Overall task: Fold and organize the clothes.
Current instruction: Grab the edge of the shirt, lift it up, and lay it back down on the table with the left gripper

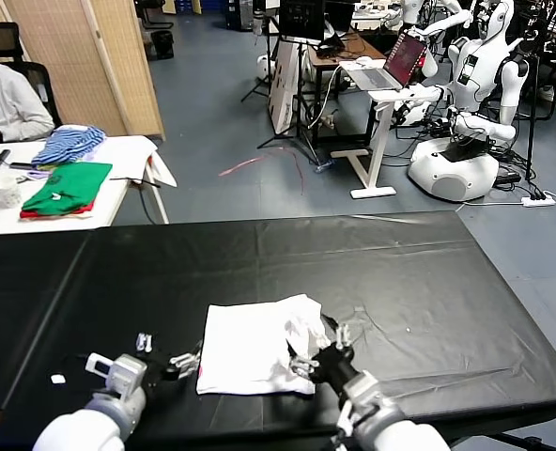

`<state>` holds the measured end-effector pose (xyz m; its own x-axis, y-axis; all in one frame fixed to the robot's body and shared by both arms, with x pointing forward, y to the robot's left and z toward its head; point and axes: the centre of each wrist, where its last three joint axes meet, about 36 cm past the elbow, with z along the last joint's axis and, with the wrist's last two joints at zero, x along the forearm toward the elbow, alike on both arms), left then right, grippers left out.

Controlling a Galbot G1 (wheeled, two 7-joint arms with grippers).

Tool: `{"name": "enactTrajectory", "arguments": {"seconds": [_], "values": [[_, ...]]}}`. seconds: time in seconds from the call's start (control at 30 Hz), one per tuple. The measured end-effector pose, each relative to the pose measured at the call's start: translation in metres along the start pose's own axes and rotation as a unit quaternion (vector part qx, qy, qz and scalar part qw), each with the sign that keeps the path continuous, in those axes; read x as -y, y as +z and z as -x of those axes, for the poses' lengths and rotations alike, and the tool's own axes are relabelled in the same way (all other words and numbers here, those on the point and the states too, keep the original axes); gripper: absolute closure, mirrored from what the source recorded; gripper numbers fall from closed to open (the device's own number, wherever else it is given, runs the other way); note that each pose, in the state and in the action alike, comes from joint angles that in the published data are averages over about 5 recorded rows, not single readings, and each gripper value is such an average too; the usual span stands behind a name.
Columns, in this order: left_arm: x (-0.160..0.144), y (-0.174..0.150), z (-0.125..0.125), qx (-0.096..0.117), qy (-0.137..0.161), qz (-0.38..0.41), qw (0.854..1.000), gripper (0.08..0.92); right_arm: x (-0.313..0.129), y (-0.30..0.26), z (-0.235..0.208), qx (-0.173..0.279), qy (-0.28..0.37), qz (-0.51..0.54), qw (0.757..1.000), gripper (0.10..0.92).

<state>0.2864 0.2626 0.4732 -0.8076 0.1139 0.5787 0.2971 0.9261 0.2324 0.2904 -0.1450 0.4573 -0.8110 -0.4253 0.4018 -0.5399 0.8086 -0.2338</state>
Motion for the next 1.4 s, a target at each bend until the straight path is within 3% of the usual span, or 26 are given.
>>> {"name": "enactTrajectory", "arguments": {"seconds": [0.23,0.87,1.17,1.4], "values": [[0.0,0.006,0.004,-0.009,-0.006,-0.003,1.0,0.092,-0.006,0.001,0.014,-0.021,-0.001,-0.011,1.0,0.115],[0.005,0.013,0.015,-0.023,0.005,-0.005,1.0,0.092,0.015,0.009,-0.006,-0.092,0.1,-0.008,0.991,0.115],[0.002,0.008,0.013,-0.015,0.023,-0.024,0.999,0.092,0.021,0.006,-0.023,-0.088,0.107,0.019,0.99,0.115],[-0.008,0.006,0.009,-0.009,0.047,-0.087,0.995,0.092,0.034,-0.007,-0.058,-0.065,0.104,0.081,0.989,0.115]]}}
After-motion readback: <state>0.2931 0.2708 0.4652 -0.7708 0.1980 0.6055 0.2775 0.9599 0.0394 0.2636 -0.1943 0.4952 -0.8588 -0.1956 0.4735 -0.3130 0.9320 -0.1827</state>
